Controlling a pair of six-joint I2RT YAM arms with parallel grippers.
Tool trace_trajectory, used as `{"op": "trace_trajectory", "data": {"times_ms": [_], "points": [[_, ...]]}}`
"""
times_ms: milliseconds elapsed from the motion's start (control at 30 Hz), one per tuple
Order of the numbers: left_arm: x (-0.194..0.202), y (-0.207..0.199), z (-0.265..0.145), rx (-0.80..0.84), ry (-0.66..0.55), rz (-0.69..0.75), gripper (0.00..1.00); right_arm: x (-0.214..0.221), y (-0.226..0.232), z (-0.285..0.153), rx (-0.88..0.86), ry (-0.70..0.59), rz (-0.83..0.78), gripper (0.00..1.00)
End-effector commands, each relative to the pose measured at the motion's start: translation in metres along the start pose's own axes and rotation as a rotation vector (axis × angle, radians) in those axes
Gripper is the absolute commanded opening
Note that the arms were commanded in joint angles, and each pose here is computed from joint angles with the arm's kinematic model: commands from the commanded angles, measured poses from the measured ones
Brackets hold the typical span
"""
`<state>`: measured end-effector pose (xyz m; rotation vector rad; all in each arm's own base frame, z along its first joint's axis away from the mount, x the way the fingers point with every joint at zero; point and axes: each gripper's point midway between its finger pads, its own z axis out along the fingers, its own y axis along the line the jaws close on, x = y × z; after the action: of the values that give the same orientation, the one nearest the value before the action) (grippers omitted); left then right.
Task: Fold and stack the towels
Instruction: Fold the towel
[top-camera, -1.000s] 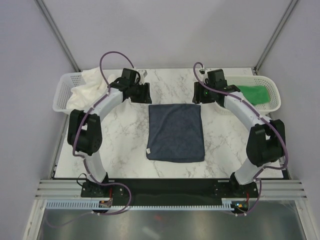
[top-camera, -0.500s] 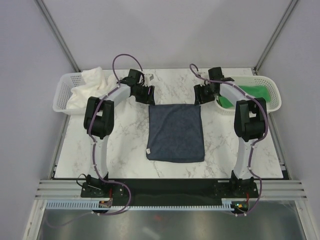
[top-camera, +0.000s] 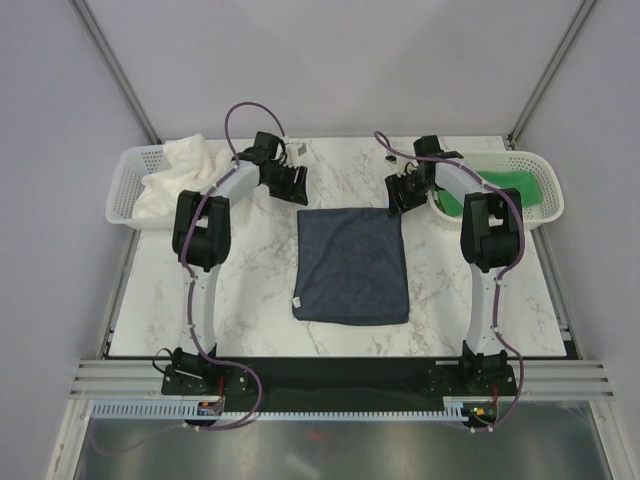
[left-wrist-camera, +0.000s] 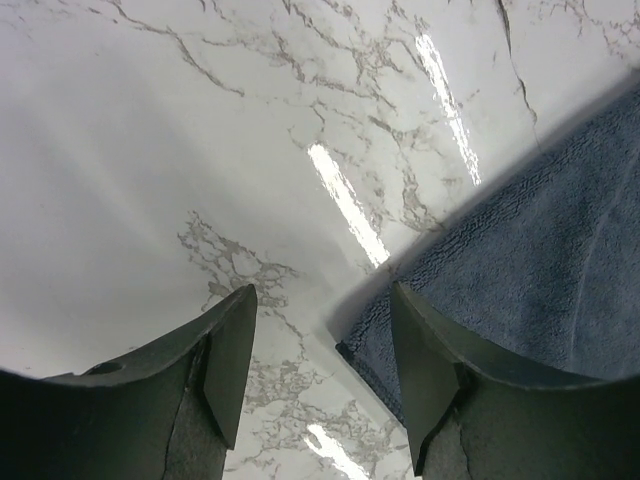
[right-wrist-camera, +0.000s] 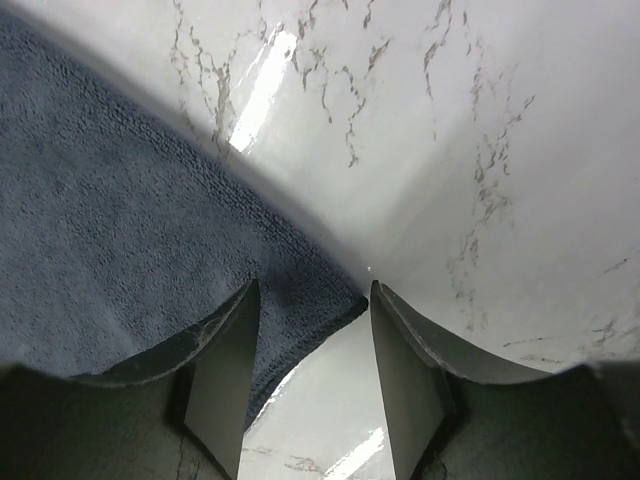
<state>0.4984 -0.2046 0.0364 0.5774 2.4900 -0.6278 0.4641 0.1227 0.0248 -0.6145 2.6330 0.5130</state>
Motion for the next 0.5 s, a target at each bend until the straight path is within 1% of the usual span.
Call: {"op": "trace_trajectory", "data": {"times_ms": [0,333,467], "points": [[-0.002,0.001,-0.002,0.046,0.014,0.051,0.63,0.001,0.002,-0.002,-0.033,0.017,-0.038,0.56],[0.017,-0.021,-0.003,0.196,0.059,0.059,0.55,0.004,0.008,-0.004,-0.072,0.023,-0.051,0.47],[0.022,-0.026,-0.003,0.219,0.073,0.055,0.49,0.002,0.009,-0.005,-0.079,0.016,-0.056,0.45]]}}
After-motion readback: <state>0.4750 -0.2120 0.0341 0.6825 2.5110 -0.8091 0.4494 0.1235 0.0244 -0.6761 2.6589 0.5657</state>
